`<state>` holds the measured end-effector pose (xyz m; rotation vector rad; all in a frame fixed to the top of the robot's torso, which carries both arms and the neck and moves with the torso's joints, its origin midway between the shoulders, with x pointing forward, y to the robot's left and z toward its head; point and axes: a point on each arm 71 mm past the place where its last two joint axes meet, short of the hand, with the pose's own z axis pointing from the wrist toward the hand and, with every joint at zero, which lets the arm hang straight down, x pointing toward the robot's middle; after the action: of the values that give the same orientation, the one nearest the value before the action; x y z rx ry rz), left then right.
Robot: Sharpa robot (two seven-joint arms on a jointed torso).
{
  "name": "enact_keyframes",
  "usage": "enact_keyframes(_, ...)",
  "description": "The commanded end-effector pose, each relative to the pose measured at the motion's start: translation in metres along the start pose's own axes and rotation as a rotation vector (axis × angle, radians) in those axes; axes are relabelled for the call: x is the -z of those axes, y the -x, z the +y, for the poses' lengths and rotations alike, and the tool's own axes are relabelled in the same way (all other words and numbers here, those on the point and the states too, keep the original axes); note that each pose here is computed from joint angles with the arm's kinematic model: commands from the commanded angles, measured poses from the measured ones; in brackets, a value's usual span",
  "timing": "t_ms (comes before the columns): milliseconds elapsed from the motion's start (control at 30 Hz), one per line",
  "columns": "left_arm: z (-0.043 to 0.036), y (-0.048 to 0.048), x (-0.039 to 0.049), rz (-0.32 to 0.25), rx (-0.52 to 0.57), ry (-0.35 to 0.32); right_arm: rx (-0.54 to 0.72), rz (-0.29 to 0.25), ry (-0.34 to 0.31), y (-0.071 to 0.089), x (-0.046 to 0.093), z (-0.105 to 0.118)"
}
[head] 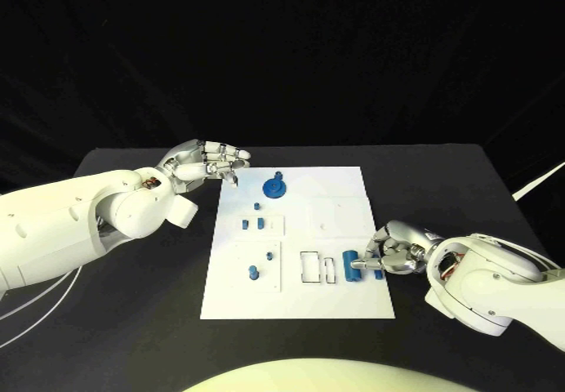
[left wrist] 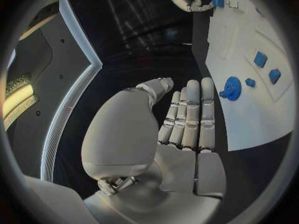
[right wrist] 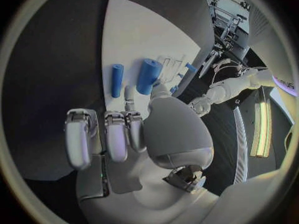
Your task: Assemble the parts on the task board
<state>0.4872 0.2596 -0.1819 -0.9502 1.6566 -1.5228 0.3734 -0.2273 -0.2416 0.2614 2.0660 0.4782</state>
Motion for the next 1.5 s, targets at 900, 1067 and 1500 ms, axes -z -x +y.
enact_keyframes(900,-0.0010,-0.0002,0.0025,0.014,0.011,-0.004,0.066,0.051,0.002,-0.020,-0.012,0.016)
enact_keyframes(1067,-0.0010,-0.0002,0.0027,0.015,0.011,-0.003,0.070,0.059,0.002,-0.022,-0.011,0.017)
enact_keyframes(1500,-0.0009,-0.0001,0.0031,0.015,0.011,0.000,0.158,0.039,0.012,-0.022,-0.010,0.021)
